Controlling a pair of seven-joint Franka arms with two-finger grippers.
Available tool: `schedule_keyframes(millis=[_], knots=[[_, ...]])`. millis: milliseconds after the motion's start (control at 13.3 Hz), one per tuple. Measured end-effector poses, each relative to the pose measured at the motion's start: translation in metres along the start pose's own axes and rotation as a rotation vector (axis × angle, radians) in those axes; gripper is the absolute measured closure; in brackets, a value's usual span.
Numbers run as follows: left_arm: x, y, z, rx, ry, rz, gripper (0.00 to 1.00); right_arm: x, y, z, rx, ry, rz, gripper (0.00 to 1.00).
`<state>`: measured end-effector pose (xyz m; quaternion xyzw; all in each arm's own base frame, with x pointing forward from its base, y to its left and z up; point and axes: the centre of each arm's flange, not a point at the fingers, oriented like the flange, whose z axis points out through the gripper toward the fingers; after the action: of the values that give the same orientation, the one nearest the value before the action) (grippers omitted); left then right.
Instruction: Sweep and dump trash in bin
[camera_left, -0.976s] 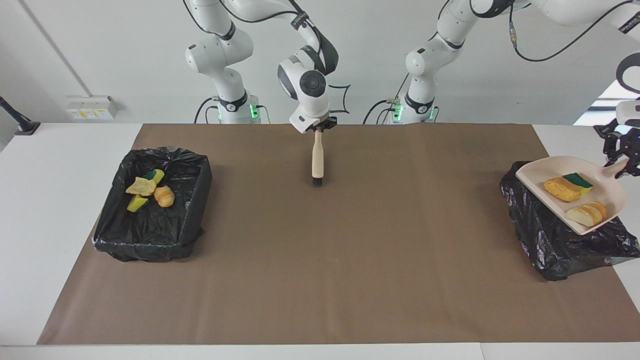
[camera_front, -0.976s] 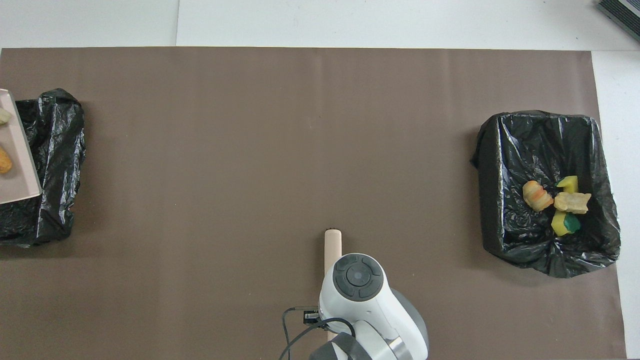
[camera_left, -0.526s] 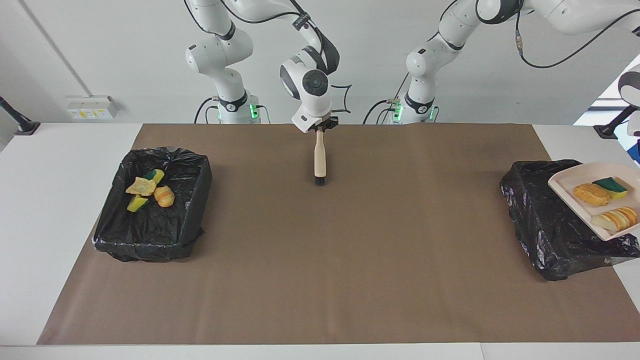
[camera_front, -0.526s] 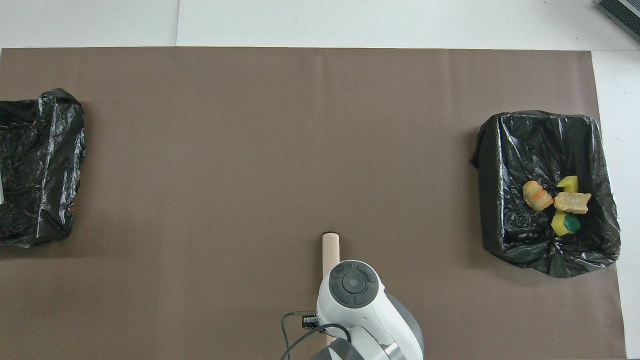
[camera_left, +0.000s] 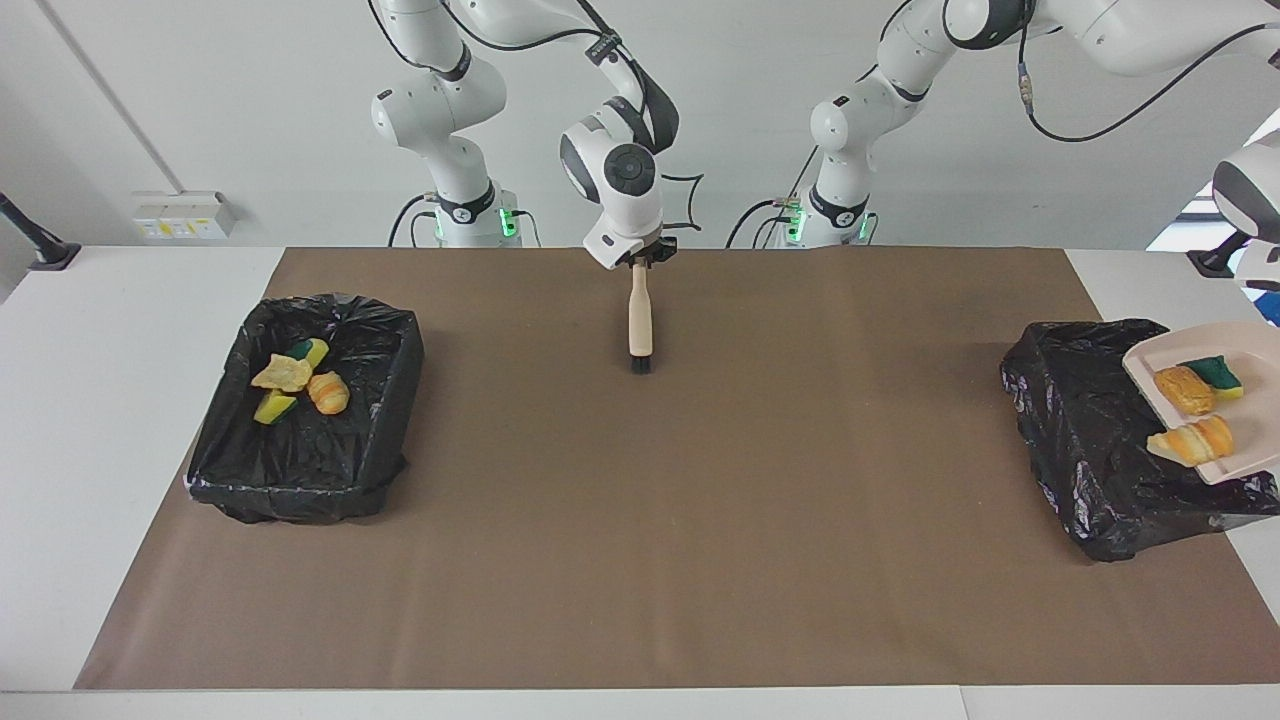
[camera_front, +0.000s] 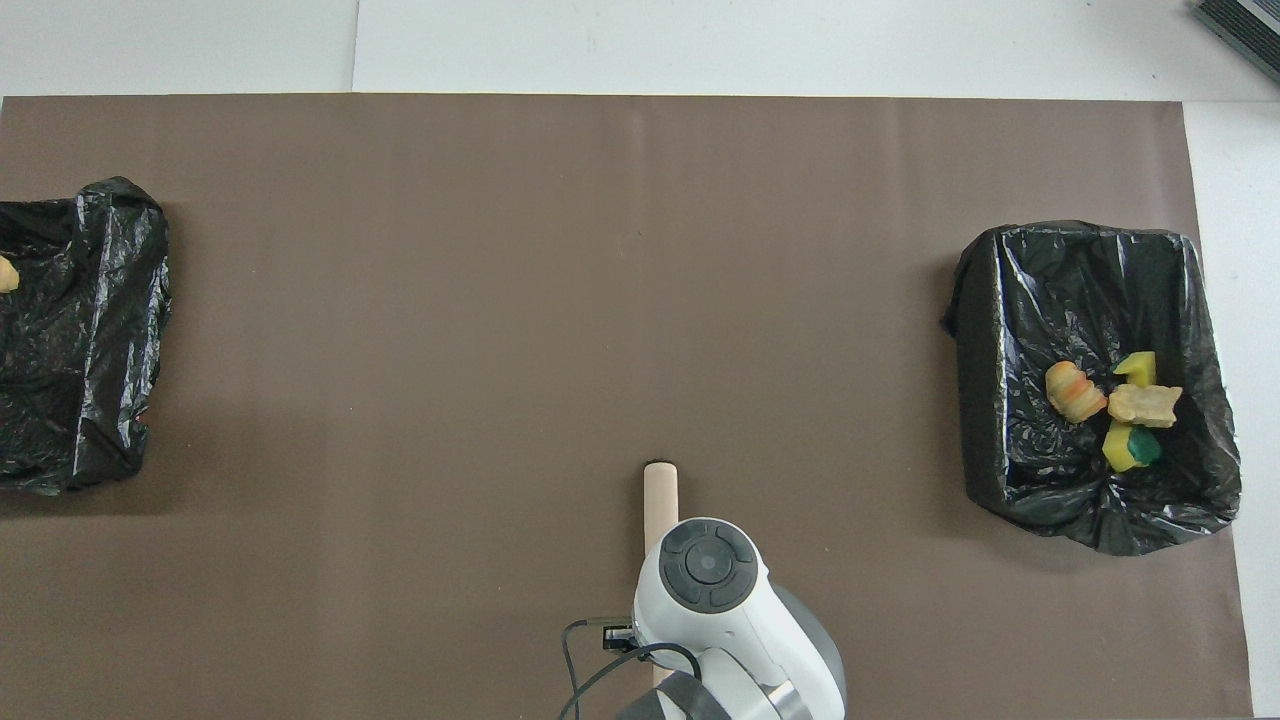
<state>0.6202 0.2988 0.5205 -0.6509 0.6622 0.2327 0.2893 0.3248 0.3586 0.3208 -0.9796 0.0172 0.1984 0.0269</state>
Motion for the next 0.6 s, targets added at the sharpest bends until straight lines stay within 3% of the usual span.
schedule_keyframes(millis=[225, 375, 451, 601], knots=[[-0.014, 0.002, -0.017, 0.012, -0.079, 0.019, 0.67, 0.013, -0.004, -0.012, 0.009, 0.037, -0.008, 0.29], [-0.021, 0.004, -0.038, 0.015, -0.129, 0.031, 0.67, 0.041, 0.007, -0.042, 0.033, 0.113, 0.013, 0.07], [-0.024, 0.005, -0.047, 0.019, -0.146, 0.033, 0.67, 0.059, 0.02, -0.065, 0.042, 0.159, 0.028, 0.0], [-0.029, 0.007, -0.056, 0.022, -0.157, 0.028, 0.67, 0.092, 0.052, -0.106, 0.039, 0.246, 0.035, 0.0]])
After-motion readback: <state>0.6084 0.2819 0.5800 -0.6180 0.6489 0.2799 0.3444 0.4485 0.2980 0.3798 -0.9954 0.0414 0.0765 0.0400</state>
